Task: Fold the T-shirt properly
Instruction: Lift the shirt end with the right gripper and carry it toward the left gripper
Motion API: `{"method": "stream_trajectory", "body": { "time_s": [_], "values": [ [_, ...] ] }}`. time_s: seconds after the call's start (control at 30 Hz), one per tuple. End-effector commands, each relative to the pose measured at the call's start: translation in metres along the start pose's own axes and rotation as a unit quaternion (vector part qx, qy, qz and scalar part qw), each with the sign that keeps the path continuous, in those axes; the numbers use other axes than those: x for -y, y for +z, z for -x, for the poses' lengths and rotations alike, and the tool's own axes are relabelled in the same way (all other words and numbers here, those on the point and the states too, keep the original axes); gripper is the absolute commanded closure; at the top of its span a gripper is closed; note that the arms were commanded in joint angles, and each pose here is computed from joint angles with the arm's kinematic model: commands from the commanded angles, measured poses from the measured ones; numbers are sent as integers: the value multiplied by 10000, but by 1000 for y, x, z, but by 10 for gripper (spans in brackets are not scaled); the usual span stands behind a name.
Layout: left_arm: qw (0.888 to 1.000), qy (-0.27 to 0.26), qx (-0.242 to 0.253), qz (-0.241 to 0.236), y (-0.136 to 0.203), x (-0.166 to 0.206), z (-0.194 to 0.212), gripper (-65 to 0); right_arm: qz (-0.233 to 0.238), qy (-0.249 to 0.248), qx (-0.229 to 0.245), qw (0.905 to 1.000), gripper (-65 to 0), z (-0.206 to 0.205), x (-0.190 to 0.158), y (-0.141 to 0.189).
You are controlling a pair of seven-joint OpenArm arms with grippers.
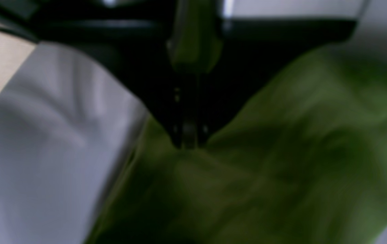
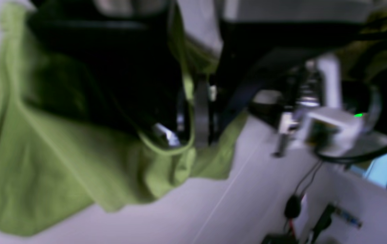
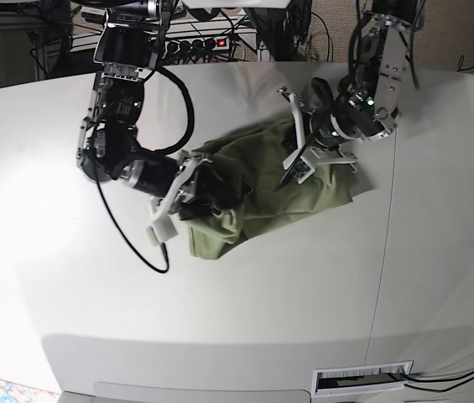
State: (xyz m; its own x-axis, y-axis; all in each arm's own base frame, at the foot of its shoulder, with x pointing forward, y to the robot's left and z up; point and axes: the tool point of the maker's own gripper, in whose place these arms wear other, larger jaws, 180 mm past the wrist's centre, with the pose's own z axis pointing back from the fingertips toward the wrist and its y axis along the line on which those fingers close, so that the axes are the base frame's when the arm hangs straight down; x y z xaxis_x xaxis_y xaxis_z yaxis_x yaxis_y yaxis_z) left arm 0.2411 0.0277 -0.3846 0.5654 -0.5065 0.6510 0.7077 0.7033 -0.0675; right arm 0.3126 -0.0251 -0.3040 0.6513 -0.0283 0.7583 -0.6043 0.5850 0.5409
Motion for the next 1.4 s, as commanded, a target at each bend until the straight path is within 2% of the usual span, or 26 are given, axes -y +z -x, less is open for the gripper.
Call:
{"method": "stream_trajectory", "body": {
  "time_s": [0.0, 0.13, 0.3, 0.43, 0.7, 0.9, 1.03, 1.17, 1.37],
  "values": [
    [9996, -91, 265, -2, 8, 1, -13, 0, -61, 145, 302, 9994, 0, -21, -3, 4],
    [9992, -245, 279, -126, 28, 3, -7, 0, 21, 202, 279, 9994, 0, -22, 2, 9],
    [9969, -227, 205, -729, 51, -26, 10, 0, 15, 213, 304, 9993, 0, -24, 2, 10],
    [9934, -18, 512, -1029, 64, -46, 11, 0, -110, 192, 408, 9989, 0, -28, -2, 9],
    [9920, 269, 952, -784, 56, -43, 7, 0, -415, 399, 155, 9982, 0, -25, -21, -7],
    [9919, 712, 821, -650, 34, -47, 39, 0, -784, 581, -151, 9951, 0, -14, -46, -25],
    [9905, 961, 792, -591, 23, -48, 56, 0, -1035, 590, -168, 9927, 0, -12, -64, -37],
    [9900, 975, 824, -592, 23, -49, 56, 0, -1278, 614, -209, 9897, 0, -10, -82, -48],
    [9900, 974, 826, -595, 23, -49, 56, 0, -1369, 878, -639, 9846, 0, 8, -96, -61]
  ]
}}
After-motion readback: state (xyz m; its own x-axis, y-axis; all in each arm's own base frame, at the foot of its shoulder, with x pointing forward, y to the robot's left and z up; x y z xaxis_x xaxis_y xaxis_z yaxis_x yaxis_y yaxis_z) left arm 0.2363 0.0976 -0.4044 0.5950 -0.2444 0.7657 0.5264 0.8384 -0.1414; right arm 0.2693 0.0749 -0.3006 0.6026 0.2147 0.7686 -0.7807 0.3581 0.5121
